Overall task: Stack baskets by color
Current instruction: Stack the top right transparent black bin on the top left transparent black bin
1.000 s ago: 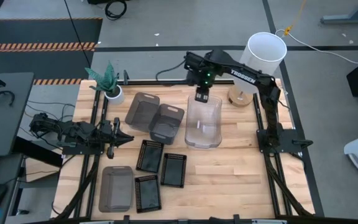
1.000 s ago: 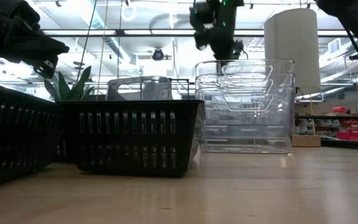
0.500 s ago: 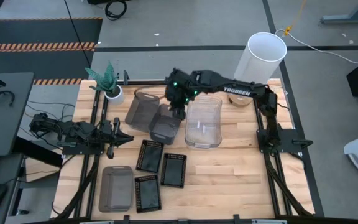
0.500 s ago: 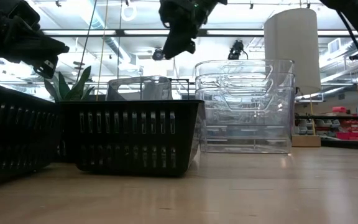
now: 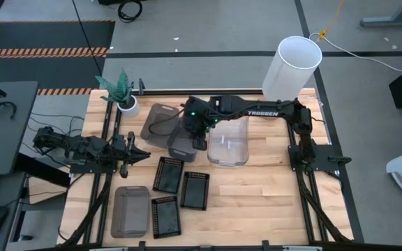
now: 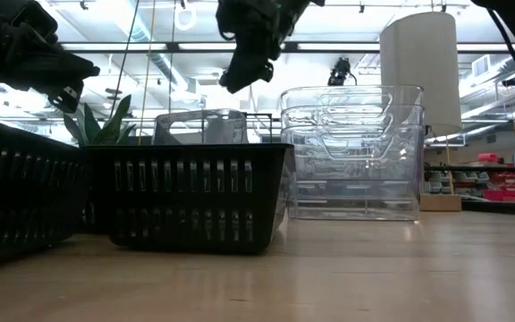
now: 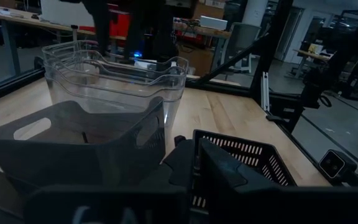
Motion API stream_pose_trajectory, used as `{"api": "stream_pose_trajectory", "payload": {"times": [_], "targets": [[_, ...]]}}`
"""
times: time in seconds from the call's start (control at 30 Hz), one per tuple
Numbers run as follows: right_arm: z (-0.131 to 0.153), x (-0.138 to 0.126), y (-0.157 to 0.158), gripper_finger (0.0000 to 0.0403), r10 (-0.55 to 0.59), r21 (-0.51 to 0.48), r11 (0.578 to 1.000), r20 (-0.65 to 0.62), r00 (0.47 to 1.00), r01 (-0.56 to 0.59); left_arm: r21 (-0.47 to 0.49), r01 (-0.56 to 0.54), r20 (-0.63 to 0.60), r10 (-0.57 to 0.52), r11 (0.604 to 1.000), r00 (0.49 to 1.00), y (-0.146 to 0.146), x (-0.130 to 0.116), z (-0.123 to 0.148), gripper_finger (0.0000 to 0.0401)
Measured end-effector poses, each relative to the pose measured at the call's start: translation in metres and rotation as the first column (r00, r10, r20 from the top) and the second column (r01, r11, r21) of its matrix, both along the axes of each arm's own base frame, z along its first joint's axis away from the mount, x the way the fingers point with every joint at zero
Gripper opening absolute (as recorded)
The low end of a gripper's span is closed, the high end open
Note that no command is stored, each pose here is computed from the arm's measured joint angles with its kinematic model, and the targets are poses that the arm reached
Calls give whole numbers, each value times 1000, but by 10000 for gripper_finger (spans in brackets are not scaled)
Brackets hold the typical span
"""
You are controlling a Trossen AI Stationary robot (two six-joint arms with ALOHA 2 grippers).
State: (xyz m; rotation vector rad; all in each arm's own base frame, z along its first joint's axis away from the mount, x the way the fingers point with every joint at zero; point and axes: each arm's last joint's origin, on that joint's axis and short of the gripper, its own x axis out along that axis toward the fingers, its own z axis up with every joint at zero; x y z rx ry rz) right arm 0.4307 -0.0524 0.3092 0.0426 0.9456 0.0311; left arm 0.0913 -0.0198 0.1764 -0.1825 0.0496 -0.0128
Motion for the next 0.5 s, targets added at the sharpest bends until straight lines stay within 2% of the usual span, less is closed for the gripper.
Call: {"api": "stream_pose_trajectory", "payload": {"times": [0.1,0.2,0.5], "targets": [[7,5,0,126,33,-74,997,78,996,-27,0,0,1,0,1000,1000,0,0,0,28],[13,11,4,126,61,-102,994,158,986,-45,0,0,0,0,1000,1000,0,0,0,31],[16,11,44,125,120,-230,969,141,983,-85,0,0,1,0,1000,1000,0,0,0,31]]}}
